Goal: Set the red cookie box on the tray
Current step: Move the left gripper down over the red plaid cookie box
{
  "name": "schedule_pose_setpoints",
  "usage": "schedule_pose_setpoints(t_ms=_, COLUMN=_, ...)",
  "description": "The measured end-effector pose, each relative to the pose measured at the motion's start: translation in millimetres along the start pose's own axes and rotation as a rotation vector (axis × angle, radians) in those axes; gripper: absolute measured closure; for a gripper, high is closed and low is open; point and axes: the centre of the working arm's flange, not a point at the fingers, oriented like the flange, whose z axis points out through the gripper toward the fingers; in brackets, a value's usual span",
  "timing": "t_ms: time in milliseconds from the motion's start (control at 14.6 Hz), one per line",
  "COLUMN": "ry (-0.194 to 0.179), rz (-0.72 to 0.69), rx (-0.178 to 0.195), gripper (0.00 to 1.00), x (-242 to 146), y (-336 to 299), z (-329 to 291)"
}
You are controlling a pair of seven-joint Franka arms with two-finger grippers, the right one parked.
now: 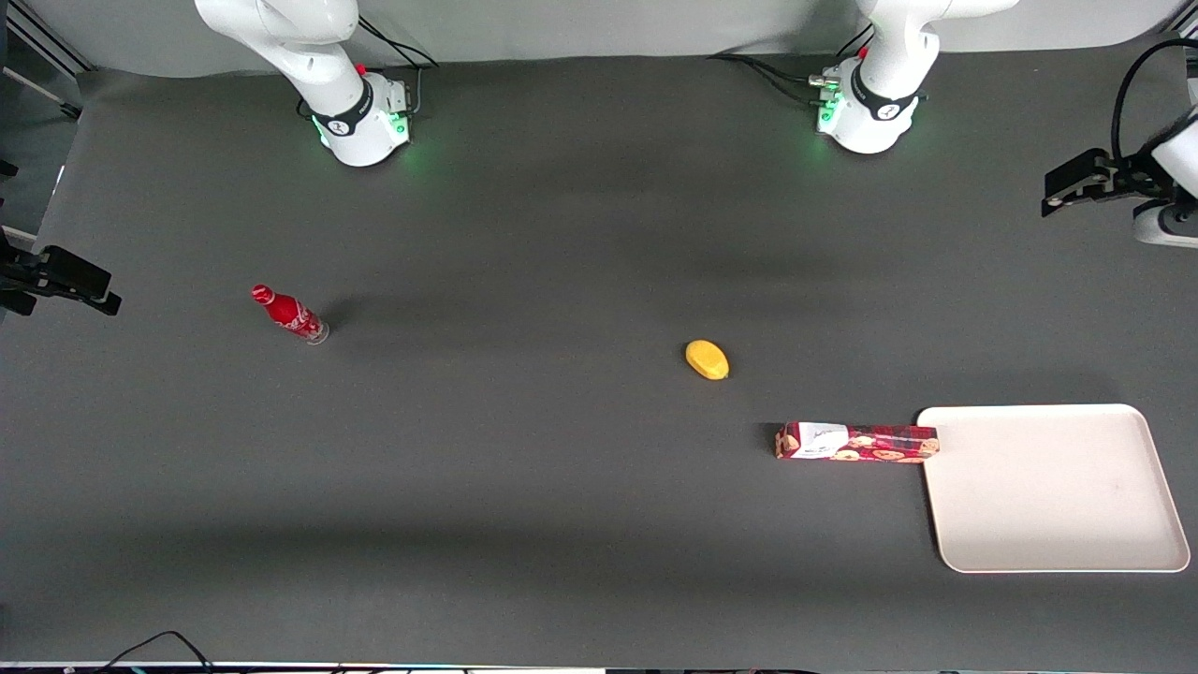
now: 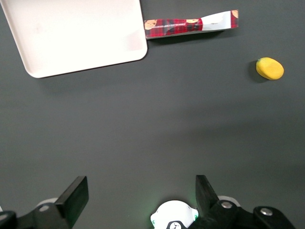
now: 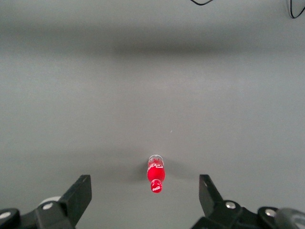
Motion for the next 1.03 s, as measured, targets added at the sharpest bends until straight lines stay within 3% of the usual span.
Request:
schedule_pose_setpoints(t_ms=205, ry=-0.007, rz=-0.088, rx=-0.008, gripper=0.0, x=-1, y=-13, z=3)
schedule_pose_setpoints(t_ms=410, ry=-0.021, rz=-0.338, rx=-0.006, gripper=0.0, x=15, y=2, z=12)
schedule_pose_setpoints(t_ms=684, ry=-0.019, rz=-0.7, rx=-0.041, gripper=0.0, x=79, y=28, z=39)
schedule_pose_setpoints(t_ms=889, ry=-0.001, rz=-0.987, rx=-0.071, gripper=0.0, x=135, y=47, z=90)
schedule_pose_setpoints(t_ms=1026, ry=-0.009, rz=-1.134, rx=-0.088, gripper=0.0, x=164, y=62, z=129)
